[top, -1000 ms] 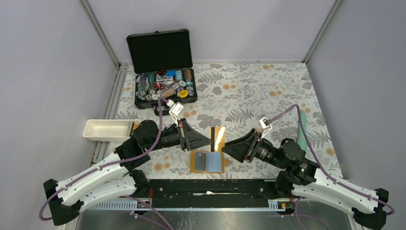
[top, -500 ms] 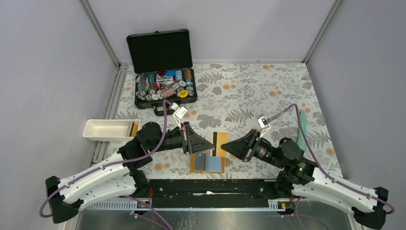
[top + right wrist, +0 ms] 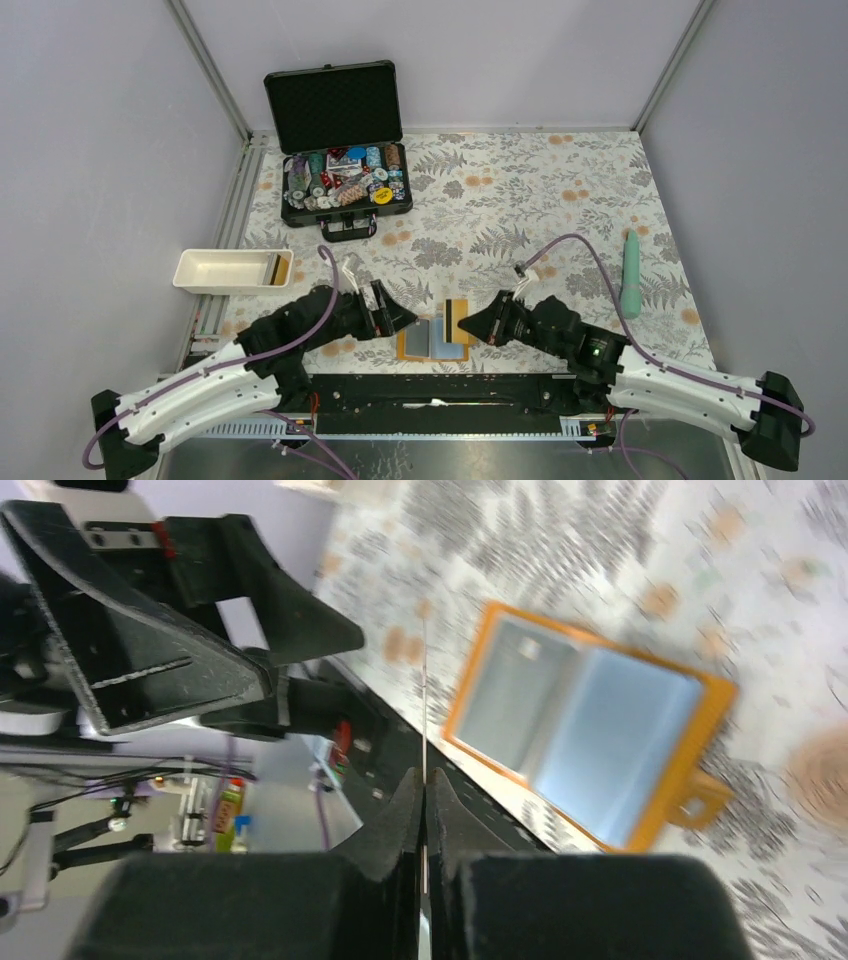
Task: Put the credit cards into the card holder
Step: Insert the credit card into the card holder.
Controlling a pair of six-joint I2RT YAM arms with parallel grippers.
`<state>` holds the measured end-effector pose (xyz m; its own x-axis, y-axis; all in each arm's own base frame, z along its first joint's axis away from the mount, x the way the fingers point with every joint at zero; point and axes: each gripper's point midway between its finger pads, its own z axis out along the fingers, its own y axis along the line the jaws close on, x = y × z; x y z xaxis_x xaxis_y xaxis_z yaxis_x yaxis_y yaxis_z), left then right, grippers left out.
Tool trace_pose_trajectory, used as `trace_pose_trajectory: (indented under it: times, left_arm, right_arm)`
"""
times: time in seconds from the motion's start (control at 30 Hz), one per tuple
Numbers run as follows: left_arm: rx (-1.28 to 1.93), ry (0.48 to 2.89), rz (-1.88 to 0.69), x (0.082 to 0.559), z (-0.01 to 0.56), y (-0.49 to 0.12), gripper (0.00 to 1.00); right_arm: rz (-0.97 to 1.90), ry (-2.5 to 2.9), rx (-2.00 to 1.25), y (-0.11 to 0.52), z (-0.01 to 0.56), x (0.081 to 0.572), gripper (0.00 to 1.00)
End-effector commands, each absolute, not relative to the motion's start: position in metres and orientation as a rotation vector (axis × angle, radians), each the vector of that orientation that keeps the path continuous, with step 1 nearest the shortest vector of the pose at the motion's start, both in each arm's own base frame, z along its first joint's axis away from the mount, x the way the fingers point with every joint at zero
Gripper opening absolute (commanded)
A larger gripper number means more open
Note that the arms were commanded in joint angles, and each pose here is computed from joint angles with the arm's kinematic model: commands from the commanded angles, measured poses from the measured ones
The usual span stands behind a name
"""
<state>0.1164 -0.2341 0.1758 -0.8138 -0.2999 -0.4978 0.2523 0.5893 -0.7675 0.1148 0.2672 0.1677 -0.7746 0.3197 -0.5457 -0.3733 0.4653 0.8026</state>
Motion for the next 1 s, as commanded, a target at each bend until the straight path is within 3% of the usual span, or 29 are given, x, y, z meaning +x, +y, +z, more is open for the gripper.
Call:
trace_pose_trajectory:
  times: [0.0, 0.27, 0.63, 0.9, 0.97]
  left_arm:
    - [-0.228, 2.379, -1.025, 0.117, 0.110, -0.215, 0.99]
    - [-0.275, 2.444, -1.081, 0.110, 0.062, -0.225, 0.99]
    - [-0.298, 2.478, -1.115, 0.104, 0.039, -0.229, 0.96]
    - [-0.319, 2.506, -1.026, 0.106, 0.026, -0.220, 0.59]
    - [-0.316, 2.512, -1.007, 0.107, 0.024, -0.219, 0.55]
  right_arm:
    - [1.364, 2.154, 0.055, 0.270, 0.133, 0.112, 0.00]
    - [1.314, 2.259, 0.141, 0.263, 0.077, 0.108, 0.00]
    - [1.318, 2.311, 0.140, 0.271, 0.054, 0.106, 0.00]
    - [1.389, 2.253, 0.159, 0.285, 0.073, 0.113, 0.00]
    - [1.396, 2.234, 0.171, 0.286, 0.080, 0.115, 0.00]
